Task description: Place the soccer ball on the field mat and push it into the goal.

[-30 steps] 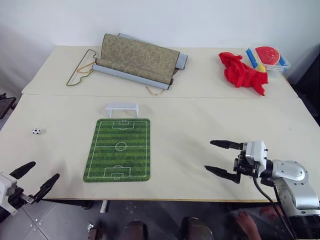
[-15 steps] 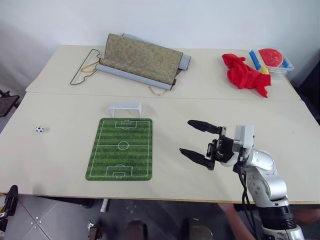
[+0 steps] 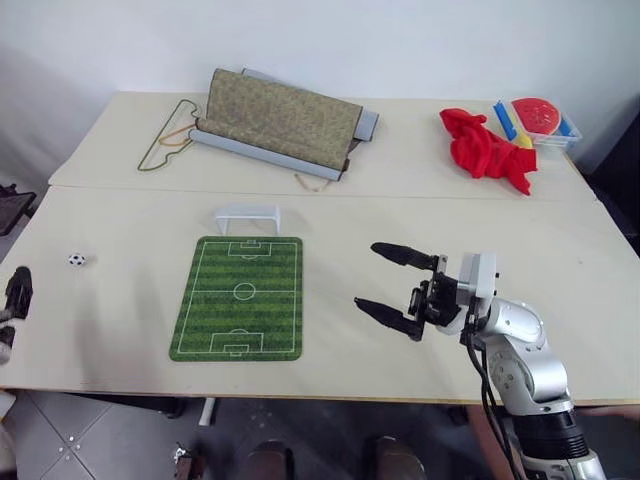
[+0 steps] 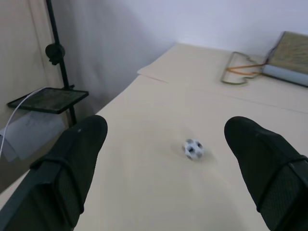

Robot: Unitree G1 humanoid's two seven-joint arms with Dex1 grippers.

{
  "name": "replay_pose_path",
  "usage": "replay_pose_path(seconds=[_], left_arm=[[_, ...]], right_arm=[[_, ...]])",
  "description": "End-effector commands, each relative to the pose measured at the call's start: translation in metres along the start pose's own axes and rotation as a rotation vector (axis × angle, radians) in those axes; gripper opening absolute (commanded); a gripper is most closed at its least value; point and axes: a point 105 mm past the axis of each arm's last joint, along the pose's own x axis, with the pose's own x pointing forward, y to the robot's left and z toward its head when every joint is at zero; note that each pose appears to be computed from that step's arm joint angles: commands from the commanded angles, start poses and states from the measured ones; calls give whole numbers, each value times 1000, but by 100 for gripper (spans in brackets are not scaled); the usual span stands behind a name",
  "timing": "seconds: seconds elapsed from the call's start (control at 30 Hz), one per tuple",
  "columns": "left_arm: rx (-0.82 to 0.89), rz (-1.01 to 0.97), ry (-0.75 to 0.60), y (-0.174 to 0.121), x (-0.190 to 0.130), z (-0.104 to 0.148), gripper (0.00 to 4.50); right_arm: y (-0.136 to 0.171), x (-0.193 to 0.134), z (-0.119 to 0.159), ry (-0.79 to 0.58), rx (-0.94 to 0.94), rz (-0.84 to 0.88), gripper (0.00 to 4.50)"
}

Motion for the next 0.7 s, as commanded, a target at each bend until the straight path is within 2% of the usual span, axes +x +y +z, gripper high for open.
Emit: replay_pose_path(seconds=[0.03, 0.23, 0.57, 0.7], left_arm=[[47, -18, 40, -1, 17, -1, 449], [56, -84, 130, -18, 51, -10, 449], [85, -91, 237, -20, 55, -37, 449], [87, -84, 245, -19, 56, -41, 363]], right_arm=[[4, 0, 6, -16, -25, 13, 450], [5, -4, 6, -7, -26, -1, 450], [7, -5, 8, -6, -29, -40, 450], [7, -5, 9, -2, -30, -46, 450]])
